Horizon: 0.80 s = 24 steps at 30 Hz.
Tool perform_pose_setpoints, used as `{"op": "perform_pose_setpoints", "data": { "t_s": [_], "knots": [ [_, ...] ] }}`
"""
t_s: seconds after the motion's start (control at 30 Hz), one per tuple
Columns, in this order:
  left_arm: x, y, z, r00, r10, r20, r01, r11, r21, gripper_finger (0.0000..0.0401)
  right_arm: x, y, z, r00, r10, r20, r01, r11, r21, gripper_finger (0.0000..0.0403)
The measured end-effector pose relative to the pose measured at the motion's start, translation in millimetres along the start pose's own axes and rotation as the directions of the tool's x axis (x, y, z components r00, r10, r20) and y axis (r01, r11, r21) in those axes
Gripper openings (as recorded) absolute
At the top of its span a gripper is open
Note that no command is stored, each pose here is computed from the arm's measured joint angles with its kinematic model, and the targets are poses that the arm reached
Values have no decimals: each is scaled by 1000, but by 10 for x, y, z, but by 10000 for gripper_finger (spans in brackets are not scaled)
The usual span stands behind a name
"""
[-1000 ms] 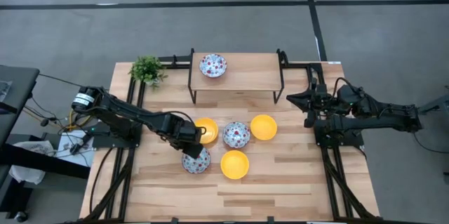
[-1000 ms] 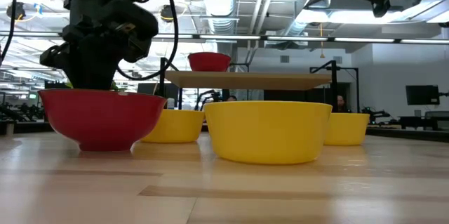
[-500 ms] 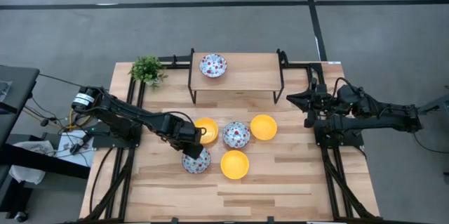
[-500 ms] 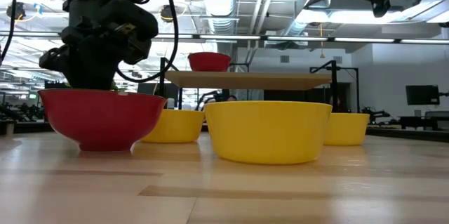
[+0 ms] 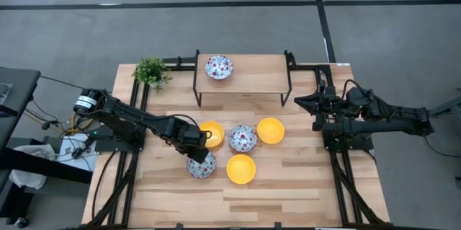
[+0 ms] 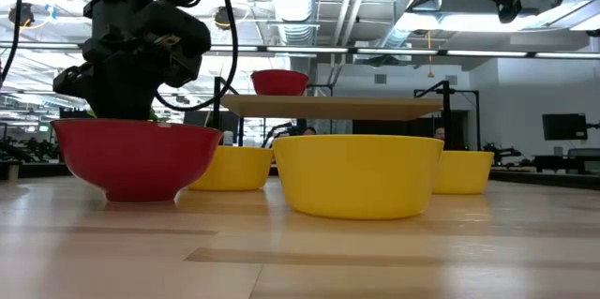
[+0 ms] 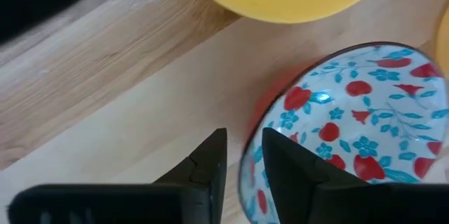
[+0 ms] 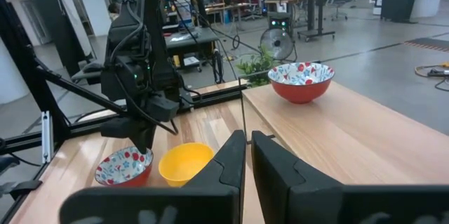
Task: Pick & Place Mini bowls
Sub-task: Stack the bottom white bowl on the white bowl on the shelf
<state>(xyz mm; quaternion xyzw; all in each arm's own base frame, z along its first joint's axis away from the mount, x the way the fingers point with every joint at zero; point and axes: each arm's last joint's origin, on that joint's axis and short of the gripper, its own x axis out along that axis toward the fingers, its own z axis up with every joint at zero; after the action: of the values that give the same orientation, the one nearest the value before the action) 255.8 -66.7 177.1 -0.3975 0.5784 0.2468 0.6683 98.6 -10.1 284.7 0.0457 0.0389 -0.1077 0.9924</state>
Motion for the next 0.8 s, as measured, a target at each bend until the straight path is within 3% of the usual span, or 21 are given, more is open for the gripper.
{"op": "perform_pose_setpoints", "data": {
  "t_s": [0.17, 0.4, 0.67, 0.8],
  "knots": [
    [39, 36, -12, 1000, 7, -8, -7, 999, -41, 81, 0, 0, 0, 1000, 0, 0, 0, 1000, 0, 17],
    [27, 16, -19, 999, -26, -34, 25, 999, -47, 13, 0, -1, 0, 1000, -1, 0, 1, 1000, -1, 17],
    [-55, 29, -58, 990, -75, -118, 70, 996, -48, 9, 0, -1, 0, 1000, -2, 0, 2, 1000, -2, 17],
    [-358, -41, -88, 968, -219, -123, 217, 976, -30, 8, 0, -1, 0, 1000, -2, 0, 2, 1000, -2, 17]
  ]
}}
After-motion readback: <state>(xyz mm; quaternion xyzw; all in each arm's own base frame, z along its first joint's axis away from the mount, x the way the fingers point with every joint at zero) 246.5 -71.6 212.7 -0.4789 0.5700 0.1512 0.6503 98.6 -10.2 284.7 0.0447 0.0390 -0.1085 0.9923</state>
